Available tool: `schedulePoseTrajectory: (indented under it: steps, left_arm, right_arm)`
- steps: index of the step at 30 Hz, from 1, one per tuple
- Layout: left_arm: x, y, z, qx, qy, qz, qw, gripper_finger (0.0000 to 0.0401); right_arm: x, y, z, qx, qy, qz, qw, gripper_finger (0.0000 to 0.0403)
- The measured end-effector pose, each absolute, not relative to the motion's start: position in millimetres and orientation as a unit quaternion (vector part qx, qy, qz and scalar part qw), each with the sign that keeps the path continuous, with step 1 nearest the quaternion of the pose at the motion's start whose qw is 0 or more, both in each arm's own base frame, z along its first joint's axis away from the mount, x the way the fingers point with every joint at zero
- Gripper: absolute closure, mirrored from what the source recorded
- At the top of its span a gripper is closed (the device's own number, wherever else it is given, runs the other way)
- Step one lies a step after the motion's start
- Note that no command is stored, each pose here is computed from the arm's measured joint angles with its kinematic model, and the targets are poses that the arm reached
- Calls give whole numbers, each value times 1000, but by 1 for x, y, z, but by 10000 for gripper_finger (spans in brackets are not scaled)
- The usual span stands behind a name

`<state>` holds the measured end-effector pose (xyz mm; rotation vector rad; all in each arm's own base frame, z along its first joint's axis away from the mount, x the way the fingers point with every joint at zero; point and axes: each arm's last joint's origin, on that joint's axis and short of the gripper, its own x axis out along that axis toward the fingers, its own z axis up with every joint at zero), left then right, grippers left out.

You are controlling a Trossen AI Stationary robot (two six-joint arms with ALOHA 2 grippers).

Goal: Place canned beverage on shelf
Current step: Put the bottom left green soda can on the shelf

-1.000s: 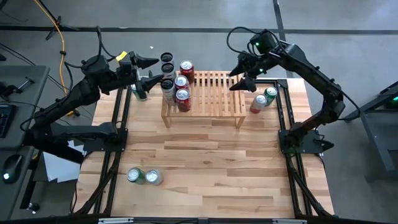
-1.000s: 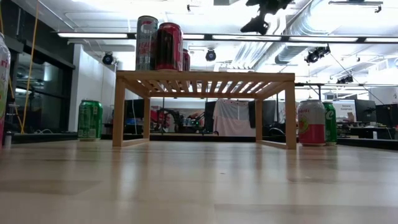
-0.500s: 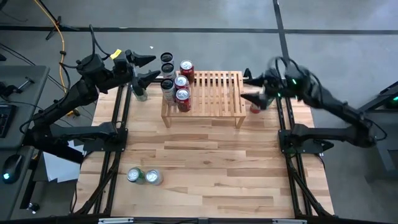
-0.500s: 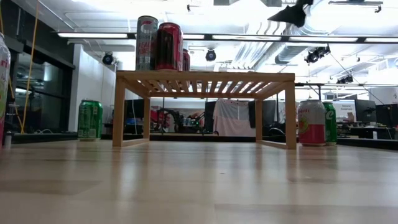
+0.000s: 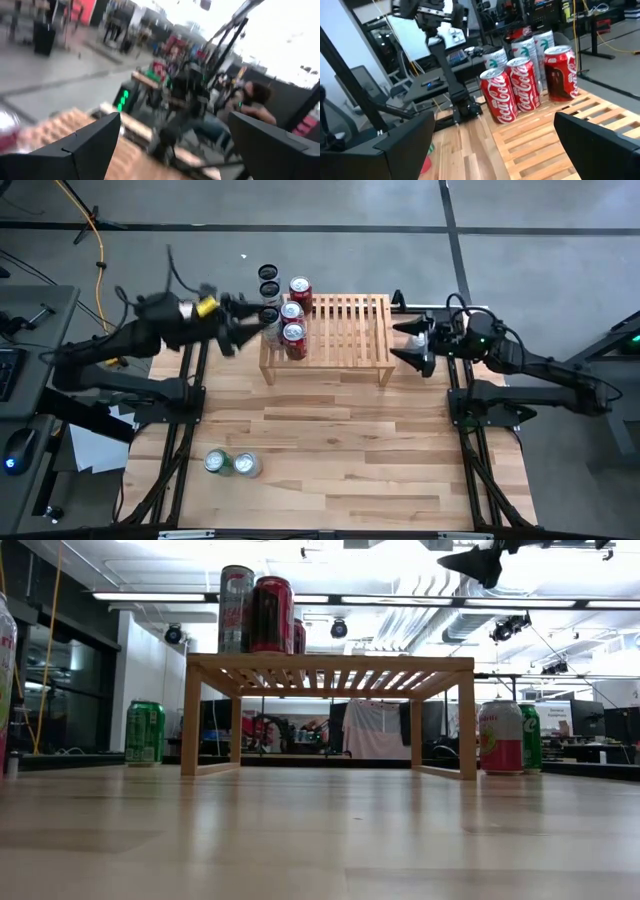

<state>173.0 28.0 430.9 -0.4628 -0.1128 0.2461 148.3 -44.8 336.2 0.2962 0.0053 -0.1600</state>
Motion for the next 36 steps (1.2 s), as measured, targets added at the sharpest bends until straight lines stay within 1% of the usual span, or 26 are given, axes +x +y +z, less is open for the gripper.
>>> schedulePoseTrajectory:
  steps: [6,12,18,22,24,27,32,36]
  left_arm:
    - [169,-16,413,-260,62,128,955,41]
    - [151,-50,416,-275,205,87,935,41]
    - [141,-83,396,-230,381,49,894,41]
    - [132,-104,379,-168,472,36,865,41]
    - [128,-114,374,-132,493,29,859,41]
    - [123,-127,370,-102,490,17,865,41]
    - [115,-148,363,-98,502,9,860,41]
    - [111,-164,340,-97,541,25,835,41]
  right_arm:
    - [153,-44,334,175,9,-73,982,6]
    - [155,-40,336,185,0,-70,980,6]
    - [159,-38,334,211,-2,-105,972,6]
    - [165,-36,331,227,8,-100,969,6]
    - [168,-35,328,238,16,-98,966,6]
    - [174,-36,324,251,28,-100,962,6]
    - [185,-38,316,251,52,-106,961,6]
    - [192,-39,310,242,70,-108,962,6]
